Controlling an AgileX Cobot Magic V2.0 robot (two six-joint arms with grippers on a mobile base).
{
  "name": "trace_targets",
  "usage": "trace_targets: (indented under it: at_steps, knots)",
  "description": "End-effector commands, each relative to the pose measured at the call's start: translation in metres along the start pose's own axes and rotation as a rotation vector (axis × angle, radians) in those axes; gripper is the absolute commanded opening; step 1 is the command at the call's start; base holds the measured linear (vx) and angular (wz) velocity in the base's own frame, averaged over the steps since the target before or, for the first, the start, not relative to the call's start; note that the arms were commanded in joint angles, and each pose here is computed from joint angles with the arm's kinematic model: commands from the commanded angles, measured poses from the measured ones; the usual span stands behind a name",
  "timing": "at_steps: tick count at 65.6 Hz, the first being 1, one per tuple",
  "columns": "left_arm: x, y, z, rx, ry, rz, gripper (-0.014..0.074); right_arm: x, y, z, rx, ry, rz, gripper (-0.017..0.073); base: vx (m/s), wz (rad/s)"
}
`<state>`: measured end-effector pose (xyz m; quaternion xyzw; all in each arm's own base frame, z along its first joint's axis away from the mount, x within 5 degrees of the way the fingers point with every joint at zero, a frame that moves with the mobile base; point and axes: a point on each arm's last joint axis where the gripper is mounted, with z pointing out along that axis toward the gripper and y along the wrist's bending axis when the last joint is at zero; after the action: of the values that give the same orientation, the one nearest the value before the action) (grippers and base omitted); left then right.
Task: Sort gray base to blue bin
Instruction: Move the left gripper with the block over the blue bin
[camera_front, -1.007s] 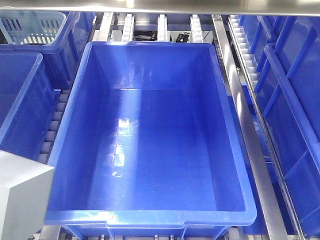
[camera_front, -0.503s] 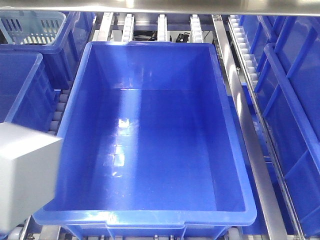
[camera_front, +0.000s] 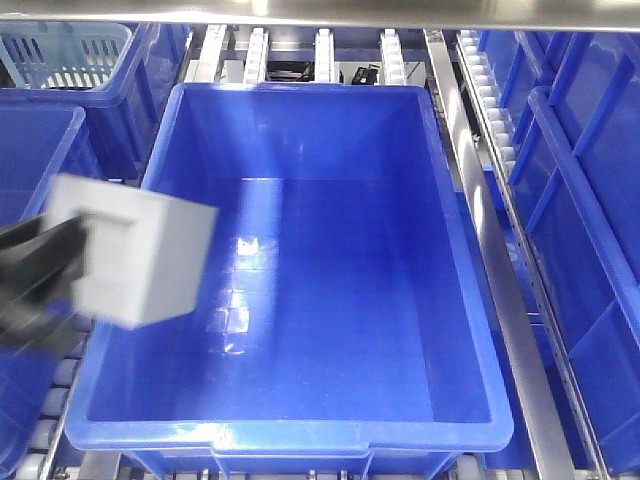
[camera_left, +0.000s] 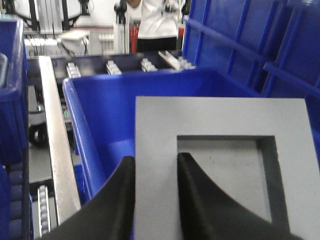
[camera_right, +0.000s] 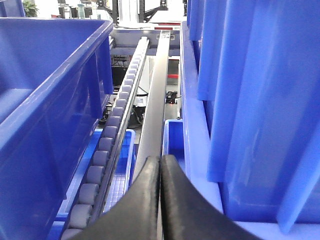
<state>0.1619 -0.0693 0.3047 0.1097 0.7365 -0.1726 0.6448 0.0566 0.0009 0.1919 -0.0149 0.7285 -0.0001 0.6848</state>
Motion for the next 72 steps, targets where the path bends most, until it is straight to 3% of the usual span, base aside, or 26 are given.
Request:
trace_targets:
  at_steps: [1,6,19,47,72]
  knots:
    - [-0.026,-0.004,0.021,0.023,-0.112,-0.028,0.0015,-0.002,0.0,0.0,0.001,-0.07,-0.013,-0.0009,0.0,0.0]
    - [-0.03,-0.005,0.038,0.025,-0.089,-0.051,0.0018,-0.002,0.0,0.0,0.001,-0.07,-0.013,-0.0009,0.0,0.0]
    - [-0.032,-0.021,0.084,0.08,-0.013,-0.004,0.0026,-0.002,0.0,0.0,0.001,-0.07,-0.013,-0.0009,0.0,0.0]
    - [-0.016,-0.051,0.176,0.124,0.172,0.018,0.0053,-0.002,0.0,0.0,0.001,-0.07,-0.013,-0.0009,0.0,0.0]
    - [0.009,-0.054,0.226,0.101,0.289,0.027,0.0115,-0.002,0.0,0.0,0.001,-0.07,-0.013,-0.0009,0.0,0.0]
